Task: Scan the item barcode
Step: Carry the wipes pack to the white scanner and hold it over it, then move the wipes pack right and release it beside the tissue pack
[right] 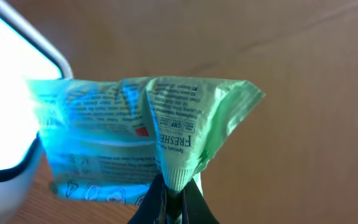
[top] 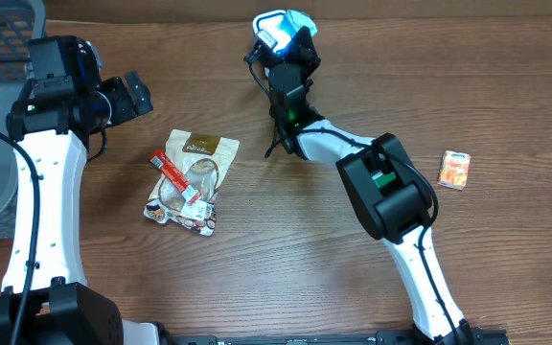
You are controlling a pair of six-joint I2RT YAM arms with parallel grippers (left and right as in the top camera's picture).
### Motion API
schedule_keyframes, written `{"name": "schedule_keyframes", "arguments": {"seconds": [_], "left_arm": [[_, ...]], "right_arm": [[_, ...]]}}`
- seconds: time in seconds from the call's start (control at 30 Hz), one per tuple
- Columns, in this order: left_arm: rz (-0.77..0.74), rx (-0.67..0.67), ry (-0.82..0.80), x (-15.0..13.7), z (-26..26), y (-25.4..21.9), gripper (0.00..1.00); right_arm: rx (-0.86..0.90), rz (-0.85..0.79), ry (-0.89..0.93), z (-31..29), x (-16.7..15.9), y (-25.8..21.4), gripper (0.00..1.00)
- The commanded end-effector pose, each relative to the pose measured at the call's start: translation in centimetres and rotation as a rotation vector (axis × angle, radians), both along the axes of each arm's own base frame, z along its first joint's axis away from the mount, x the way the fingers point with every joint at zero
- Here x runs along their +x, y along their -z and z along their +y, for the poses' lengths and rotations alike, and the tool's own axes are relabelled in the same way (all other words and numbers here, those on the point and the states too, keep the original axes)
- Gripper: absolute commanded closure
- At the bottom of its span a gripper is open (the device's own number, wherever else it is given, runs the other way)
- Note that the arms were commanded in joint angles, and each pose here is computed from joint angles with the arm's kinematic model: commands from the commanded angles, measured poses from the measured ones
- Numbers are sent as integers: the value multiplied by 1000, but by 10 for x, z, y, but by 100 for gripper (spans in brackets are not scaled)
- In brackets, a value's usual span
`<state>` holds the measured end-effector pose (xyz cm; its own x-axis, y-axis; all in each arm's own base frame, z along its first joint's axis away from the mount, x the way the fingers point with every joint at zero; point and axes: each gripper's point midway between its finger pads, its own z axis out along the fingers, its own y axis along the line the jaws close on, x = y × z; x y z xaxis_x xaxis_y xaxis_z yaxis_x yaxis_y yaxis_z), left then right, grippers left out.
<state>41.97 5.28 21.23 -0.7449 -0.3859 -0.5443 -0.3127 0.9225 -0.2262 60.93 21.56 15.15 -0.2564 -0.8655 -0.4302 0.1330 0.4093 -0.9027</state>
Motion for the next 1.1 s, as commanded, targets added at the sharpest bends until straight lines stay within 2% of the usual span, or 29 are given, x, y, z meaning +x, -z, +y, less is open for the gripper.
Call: {"name": "schedule_keyframes", "arguments": {"seconds": [0.0,0.07,0.23,0.5,0.6,0.73,0.97,1.07], "left_arm": [[-35,-8,3,3,-4,-14,0],[-36,-8,3,4,-4,-14,0],[-36,-8,3,4,-4,-14,0],[-36,-8,3,4,-4,-14,0],[-36,-8,3,4,-4,-14,0],[-35,-8,3,3,-4,-14,0],[-36,-8,3,4,-4,-14,0],[-36,-8,3,4,-4,-14,0]], "right_arm": [[209,-206,65,-18,-19,-116,96],[255,-230,87,-26,-27,-141,97],[330,-160,100,-46,-49,-185,97],[590,-68,182,-93,-92,-204,97],[689,18,208,-111,-108,-192,97],[937,196,268,-134,-131,-154,97],[1394,515,505,-172,-170,-81,97],[1507,588,577,-190,-182,-67,97]]}}
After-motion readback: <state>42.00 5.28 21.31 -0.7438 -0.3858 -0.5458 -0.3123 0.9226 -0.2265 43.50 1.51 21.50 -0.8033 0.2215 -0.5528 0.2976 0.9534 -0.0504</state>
